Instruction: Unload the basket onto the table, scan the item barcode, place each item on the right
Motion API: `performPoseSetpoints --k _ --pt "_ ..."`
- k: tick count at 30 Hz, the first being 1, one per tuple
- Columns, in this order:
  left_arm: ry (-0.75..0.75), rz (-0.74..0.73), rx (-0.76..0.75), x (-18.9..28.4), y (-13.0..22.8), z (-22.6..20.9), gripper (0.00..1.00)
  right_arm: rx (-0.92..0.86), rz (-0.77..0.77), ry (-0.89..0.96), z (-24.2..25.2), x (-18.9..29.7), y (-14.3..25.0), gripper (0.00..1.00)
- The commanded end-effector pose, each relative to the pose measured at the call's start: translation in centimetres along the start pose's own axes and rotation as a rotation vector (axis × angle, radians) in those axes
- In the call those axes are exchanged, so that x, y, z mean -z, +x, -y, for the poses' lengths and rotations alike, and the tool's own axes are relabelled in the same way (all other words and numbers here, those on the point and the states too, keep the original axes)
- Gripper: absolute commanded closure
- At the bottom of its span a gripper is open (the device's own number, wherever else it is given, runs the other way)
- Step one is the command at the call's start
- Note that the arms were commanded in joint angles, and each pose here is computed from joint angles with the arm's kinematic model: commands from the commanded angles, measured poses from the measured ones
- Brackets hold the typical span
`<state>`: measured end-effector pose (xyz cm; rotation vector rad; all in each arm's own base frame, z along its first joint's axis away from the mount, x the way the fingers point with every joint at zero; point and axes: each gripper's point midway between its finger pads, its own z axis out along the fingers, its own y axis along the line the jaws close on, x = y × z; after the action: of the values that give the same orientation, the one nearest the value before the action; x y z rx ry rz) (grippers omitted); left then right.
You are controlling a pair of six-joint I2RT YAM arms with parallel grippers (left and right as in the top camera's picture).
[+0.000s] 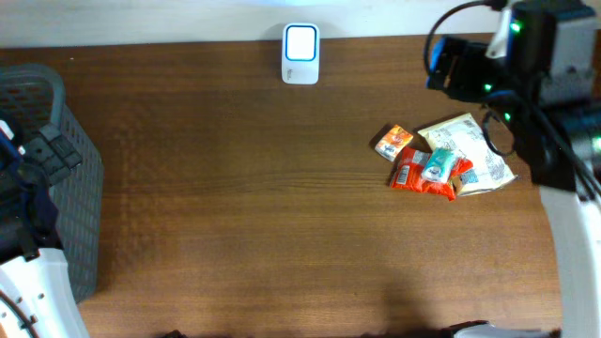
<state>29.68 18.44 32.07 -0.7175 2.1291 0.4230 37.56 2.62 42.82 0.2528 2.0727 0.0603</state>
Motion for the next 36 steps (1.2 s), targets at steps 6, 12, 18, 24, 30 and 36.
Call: performPoseSetpoints --k 6,12,18,24,30,36 --pt "-0.007 0.009 -0.008 0.2 -0.3 -0.3 0.01 -0.136 0.307 0.127 8.8 4.3 2.5 0.01" --pt "-0.007 0.009 -0.008 0.2 -0.3 -0.3 0.01 -0.177 0.528 0.133 11.7 5.0 9.0 0.01" --pt "-0.007 0.009 -0.008 0.2 -0.3 -0.3 0.01 -0.192 0.712 0.084 12.7 4.8 15.5 0.01" --pt "-0.007 0.009 -0.008 0.2 -0.3 -0.3 0.01 -0.194 0.747 0.072 13.5 3.1 20.7 0.01" --pt "-0.007 0.009 -0.008 0.2 -0.3 -0.3 0.01 -0.165 0.675 0.011 12.6 0.5 23.8 0.01" --pt "-0.007 0.009 -0.008 0.2 -0.3 -0.3 0.01 -0.071 0.443 -0.021 11.4 -2.4 28.4 0.01"
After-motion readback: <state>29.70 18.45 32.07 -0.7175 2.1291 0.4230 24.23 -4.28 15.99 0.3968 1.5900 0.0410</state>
